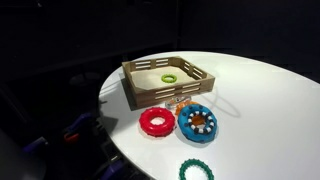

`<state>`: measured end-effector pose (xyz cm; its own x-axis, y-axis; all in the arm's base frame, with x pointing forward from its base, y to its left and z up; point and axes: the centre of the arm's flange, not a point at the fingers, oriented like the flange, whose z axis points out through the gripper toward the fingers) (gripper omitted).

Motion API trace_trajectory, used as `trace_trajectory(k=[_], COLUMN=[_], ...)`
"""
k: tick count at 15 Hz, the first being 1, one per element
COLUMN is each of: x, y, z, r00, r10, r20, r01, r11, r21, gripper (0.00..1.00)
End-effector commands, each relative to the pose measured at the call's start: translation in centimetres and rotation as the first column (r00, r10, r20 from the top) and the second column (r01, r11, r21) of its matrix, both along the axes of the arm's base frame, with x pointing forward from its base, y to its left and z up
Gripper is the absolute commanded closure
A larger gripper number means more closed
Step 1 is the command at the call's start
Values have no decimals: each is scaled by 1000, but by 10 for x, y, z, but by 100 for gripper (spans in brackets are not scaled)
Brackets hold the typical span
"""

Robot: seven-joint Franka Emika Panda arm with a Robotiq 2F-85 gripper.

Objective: Pick up a red ring and put it into the wooden tray

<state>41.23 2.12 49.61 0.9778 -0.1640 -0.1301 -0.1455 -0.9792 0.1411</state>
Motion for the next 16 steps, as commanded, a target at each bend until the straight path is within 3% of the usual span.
trace_trajectory(k=[1, 6, 7, 16], x=[-21, -31, -20, -27], y=[-27, -48, -43, -66], z=[-1, -11, -9, -11], r00=[990, 965, 978, 964], r10=[-108, -203, -168, -216], r20=[96, 167, 128, 156], r01=[112, 207, 169, 215], r11=[993, 978, 986, 976], r21=[-30, -8, 0, 21], gripper=[0, 0, 0, 0])
